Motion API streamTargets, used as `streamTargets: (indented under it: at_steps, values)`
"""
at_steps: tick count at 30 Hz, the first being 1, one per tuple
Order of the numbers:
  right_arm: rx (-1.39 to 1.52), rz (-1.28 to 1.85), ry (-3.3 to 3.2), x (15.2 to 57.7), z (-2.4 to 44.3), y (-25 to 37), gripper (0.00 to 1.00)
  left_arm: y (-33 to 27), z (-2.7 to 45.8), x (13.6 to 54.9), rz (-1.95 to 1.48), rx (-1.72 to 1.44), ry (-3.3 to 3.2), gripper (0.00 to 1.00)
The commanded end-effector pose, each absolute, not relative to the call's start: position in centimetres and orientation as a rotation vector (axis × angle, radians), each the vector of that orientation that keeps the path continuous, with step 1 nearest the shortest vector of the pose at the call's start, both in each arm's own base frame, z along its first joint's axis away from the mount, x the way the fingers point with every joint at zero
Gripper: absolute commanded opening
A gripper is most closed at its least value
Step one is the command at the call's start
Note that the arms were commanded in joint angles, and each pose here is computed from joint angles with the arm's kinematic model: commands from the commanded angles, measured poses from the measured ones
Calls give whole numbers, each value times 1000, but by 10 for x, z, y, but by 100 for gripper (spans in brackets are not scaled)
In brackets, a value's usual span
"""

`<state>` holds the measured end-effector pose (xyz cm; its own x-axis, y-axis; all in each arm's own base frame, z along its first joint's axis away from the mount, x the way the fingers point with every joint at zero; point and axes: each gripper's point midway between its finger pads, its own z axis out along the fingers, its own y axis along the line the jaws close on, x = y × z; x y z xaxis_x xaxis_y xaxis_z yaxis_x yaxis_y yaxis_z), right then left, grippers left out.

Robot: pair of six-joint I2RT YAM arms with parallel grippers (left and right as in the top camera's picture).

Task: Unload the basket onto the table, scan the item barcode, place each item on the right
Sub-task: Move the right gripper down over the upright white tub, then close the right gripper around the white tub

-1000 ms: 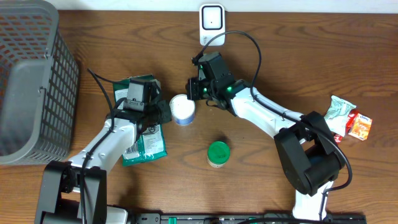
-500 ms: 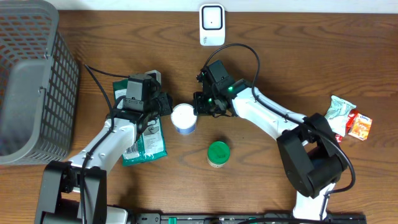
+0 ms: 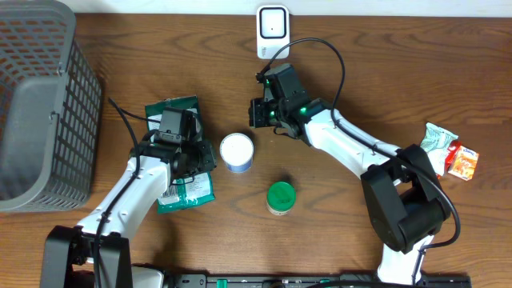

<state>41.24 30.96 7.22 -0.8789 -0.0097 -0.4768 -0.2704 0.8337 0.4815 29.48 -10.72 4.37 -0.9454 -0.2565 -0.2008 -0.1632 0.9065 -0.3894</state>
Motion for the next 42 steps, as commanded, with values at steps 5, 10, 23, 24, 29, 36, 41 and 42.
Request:
streamTargets:
  at_steps: [5, 10, 23, 24, 29, 36, 41, 42]
  values:
    - [-285, 765, 2561, 398, 62, 329, 1, -124, 48, 303, -626, -272, 2788, 17]
    - [-298, 800, 2659, 378, 53, 325, 1, -116, 47, 324, -547, -274, 2711, 17]
    - [-450, 602, 2717, 371, 89, 281, 66, -95, 54, 372, -471, -302, 2563, 17]
    - [-470, 579, 2713, 375, 99, 276, 77, -91, 64, 376, -472, -313, 2539, 17]
    - [-655, 500, 2661, 389, 170, 253, 97, -61, 129, 383, -453, -395, 2459, 22]
    - [-939, 385, 2548, 371, 234, 261, 99, -51, 174, 368, -426, -368, 2447, 33]
    - [-1232, 208, 2431, 356, 228, 284, 99, -34, 169, 354, -387, -417, 2498, 51]
    - [-1288, 190, 2409, 352, 224, 291, 99, -28, 167, 351, -378, -445, 2508, 53]
